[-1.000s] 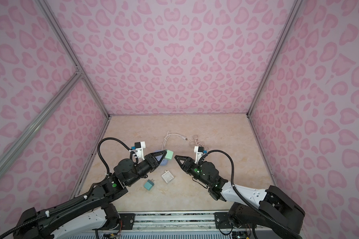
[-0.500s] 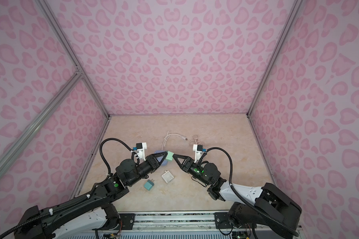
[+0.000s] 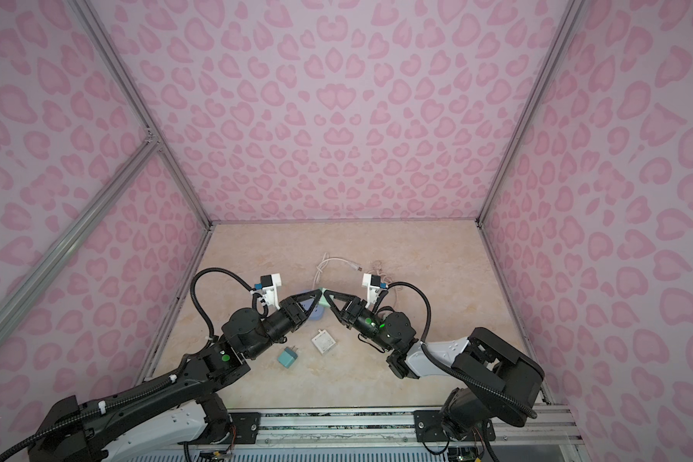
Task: Insert plugs into power strip
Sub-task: Pass the plug.
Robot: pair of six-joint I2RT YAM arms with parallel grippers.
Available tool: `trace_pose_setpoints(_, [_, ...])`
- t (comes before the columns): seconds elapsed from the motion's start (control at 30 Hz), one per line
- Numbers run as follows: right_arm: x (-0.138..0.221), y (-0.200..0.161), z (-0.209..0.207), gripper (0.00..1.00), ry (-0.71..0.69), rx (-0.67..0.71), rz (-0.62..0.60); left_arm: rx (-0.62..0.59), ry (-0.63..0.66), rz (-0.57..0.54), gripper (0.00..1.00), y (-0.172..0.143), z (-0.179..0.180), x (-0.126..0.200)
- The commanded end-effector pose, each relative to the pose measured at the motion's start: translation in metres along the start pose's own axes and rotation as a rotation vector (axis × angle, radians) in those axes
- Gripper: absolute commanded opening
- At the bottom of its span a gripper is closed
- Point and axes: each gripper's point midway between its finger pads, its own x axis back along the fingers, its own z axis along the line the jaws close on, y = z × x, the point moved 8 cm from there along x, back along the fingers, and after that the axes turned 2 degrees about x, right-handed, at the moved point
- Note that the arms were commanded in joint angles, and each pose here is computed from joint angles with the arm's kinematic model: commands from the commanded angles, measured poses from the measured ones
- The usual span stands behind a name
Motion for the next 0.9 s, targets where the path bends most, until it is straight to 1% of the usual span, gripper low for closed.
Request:
trace_pose_setpoints(0.0, [-0.001, -0.011, -0.003, 0.0, 0.003, 0.063, 0.081, 0.016, -0.026, 0.024, 0.03, -0.002, -0.004, 0.0])
trace_pose_setpoints(0.17, [0.001, -0.012, -0.008, 0.0, -0.016, 0.054, 0.082, -0.002, 0.0, 0.035, 0.04, -0.003, -0.002, -0.002])
trace_pose_setpoints(0.23, [0.002, -0.012, -0.015, 0.0, -0.04, 0.039, 0.084, -0.02, 0.021, 0.046, 0.24, -0.003, -0.002, -0.003])
trace_pose_setpoints(0.27, [0.003, -0.011, -0.018, 0.0, -0.049, 0.033, 0.084, -0.03, 0.031, 0.045, 0.3, -0.003, -0.002, -0.003])
trace_pose_setpoints(0.3, [0.005, -0.011, -0.023, 0.0, -0.067, 0.025, 0.086, -0.04, 0.039, 0.04, 0.43, -0.002, -0.003, -0.002])
trace_pose_setpoints(0.33, [0.007, -0.011, -0.029, 0.0, -0.093, 0.014, 0.085, -0.047, 0.058, 0.032, 0.52, 0.0, -0.002, 0.0])
trace_pose_setpoints(0.57, [0.019, -0.015, -0.054, 0.0, -0.207, -0.011, 0.094, -0.107, 0.139, -0.02, 0.68, 0.011, 0.0, 0.013])
trace_pose_setpoints(0.7, [0.03, -0.013, -0.065, 0.0, -0.29, -0.007, 0.09, -0.141, 0.195, -0.079, 0.72, 0.024, 0.003, 0.03])
trace_pose_setpoints(0.87, [0.04, -0.009, -0.066, 0.0, -0.426, 0.043, 0.114, -0.193, 0.244, -0.122, 0.72, 0.033, 0.002, 0.047])
